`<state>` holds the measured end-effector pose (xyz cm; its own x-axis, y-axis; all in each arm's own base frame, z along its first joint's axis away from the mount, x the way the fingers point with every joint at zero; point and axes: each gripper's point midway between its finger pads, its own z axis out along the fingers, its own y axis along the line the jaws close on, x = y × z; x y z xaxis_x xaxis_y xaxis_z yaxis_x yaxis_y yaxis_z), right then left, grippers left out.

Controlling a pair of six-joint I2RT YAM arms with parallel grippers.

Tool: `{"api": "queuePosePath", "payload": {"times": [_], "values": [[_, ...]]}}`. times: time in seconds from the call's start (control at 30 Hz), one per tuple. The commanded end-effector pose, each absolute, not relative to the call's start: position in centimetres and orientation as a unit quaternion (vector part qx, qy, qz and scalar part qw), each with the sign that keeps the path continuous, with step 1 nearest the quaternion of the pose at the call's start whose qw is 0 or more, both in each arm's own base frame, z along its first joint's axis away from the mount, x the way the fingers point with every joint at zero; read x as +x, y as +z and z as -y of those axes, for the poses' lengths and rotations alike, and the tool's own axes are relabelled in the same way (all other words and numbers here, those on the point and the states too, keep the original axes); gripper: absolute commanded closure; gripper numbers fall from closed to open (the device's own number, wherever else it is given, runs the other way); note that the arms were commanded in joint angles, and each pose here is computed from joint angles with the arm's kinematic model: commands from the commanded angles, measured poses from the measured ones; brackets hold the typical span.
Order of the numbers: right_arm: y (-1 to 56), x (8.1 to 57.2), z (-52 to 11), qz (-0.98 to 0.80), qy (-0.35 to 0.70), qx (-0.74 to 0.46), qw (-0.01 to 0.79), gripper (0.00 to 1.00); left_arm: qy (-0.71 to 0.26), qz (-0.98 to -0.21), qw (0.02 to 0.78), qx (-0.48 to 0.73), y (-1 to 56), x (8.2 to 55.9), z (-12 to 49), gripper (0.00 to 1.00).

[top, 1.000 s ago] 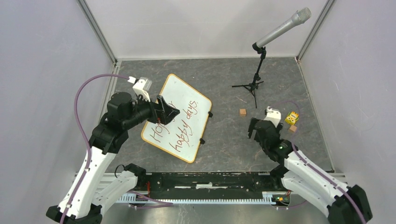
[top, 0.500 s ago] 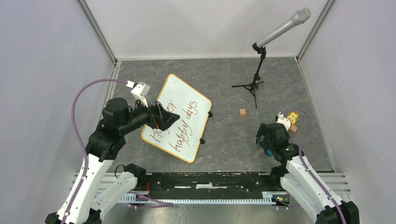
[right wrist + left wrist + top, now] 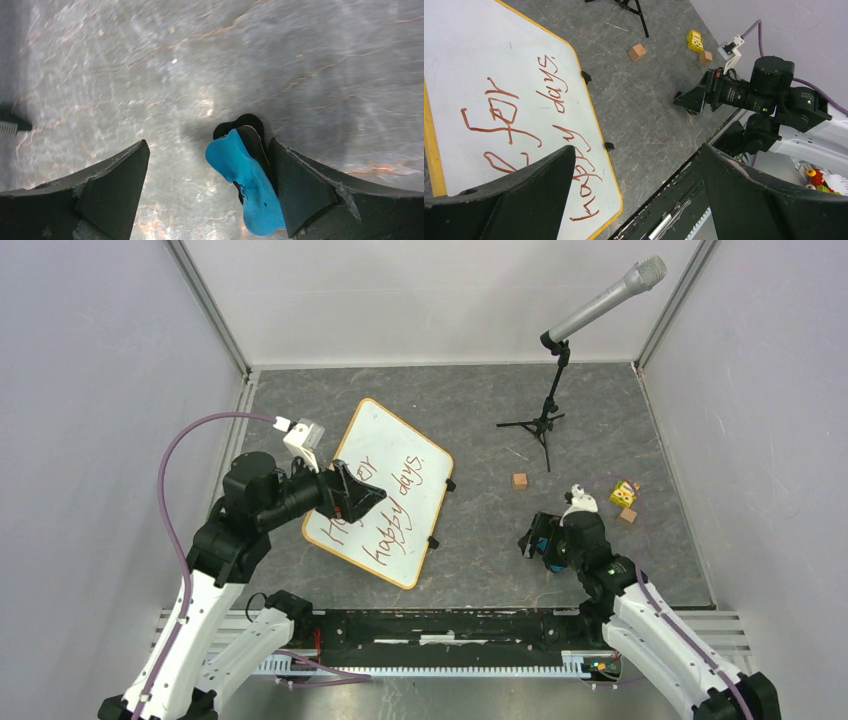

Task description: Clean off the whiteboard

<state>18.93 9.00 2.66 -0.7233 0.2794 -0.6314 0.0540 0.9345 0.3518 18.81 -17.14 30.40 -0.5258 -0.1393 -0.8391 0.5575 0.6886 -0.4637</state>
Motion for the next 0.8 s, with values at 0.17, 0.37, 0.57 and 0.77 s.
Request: {"api": "queuePosePath", "payload": {"times": [0.17,0.37,0.57,0.77], "values": [[1.0,15.0,-12.8,-0.947,0.151,0.008,0.282,0.06,-0.384,-0.786,0.471,0.113,31.6,19.7,17.6,0.00],[2.0,15.1,-9.5,-0.958,0.046,-0.028,0.282,0.02,-0.388,-0.784,0.471,0.113,32.0,19.7,17.7,0.00],[0.9,13.5,-9.3,-0.964,0.057,-0.036,0.257,0.03,-0.383,-0.782,0.477,0.117,32.3,19.9,17.6,0.00],[1.7,13.7,-11.7,-0.959,0.101,-0.039,0.263,0.15,-0.371,-0.783,0.484,0.122,32.6,20.2,17.3,0.00]]}}
